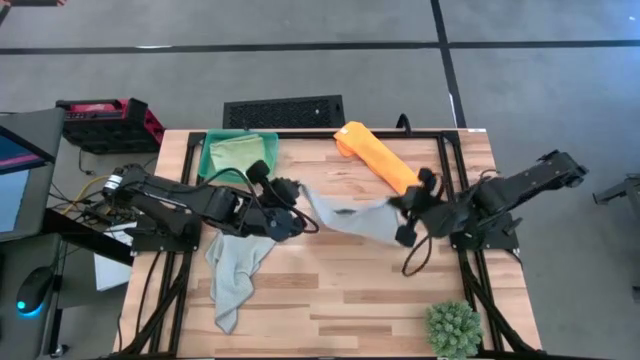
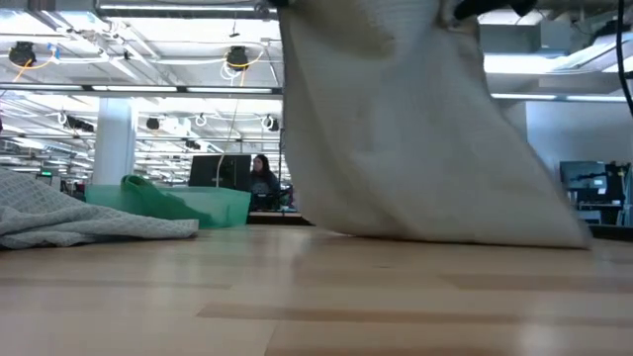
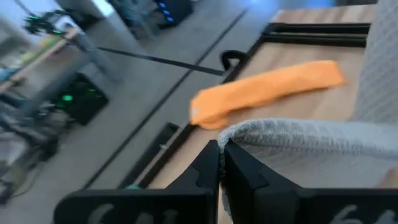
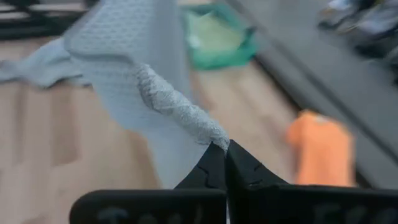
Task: Fold microfiber towels
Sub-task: Fold the right gray towel
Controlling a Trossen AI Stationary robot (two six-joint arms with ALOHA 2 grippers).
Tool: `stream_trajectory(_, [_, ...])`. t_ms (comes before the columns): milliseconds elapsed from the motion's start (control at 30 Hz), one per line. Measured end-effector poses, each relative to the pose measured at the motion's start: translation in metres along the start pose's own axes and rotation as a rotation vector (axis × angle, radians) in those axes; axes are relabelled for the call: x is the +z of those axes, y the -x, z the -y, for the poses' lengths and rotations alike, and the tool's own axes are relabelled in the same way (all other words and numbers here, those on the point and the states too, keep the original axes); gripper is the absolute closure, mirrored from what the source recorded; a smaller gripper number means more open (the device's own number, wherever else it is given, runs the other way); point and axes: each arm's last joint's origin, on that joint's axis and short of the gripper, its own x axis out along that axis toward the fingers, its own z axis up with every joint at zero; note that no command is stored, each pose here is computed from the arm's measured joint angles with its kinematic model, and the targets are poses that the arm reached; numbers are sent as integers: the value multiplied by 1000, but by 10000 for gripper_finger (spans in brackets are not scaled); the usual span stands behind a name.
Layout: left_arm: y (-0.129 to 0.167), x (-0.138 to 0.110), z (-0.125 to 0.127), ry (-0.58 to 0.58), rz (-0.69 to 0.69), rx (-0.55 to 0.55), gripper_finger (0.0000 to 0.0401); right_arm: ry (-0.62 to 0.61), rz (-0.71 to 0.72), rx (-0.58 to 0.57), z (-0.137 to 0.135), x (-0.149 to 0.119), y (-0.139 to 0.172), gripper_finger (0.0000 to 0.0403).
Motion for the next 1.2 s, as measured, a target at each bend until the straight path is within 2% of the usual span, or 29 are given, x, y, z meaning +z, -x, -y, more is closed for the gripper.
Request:
stream_trajectory(200, [-7,11,-19,17,4,119,399,18,53,-191,33,13,-2,395])
stream_trajectory(400, [-29,18,-44,-16,-5,308,399,71,57,-455,61,28,-12,398])
stream_trajectory(667, [-66,22,-84,-57,-91,464,399,119,149,-596,87,57,-27,395])
stream_trajectory(767, [-71,20,-89,-64,-116,466,399,123,163,-588,87,59,-27,397])
stream_trajectory(867, [-73,13,-84,-97,-146,418,399,130,128,-477,81,52,-29,397])
stream_trajectory(1000, [-73,-2,-70,-124,-204,321,399,105,9,-333,69,35,-36,396])
stream_trajectory(1200, [-68,-34,-39,-146,-286,171,399,84,-181,-220,43,12,-44,396])
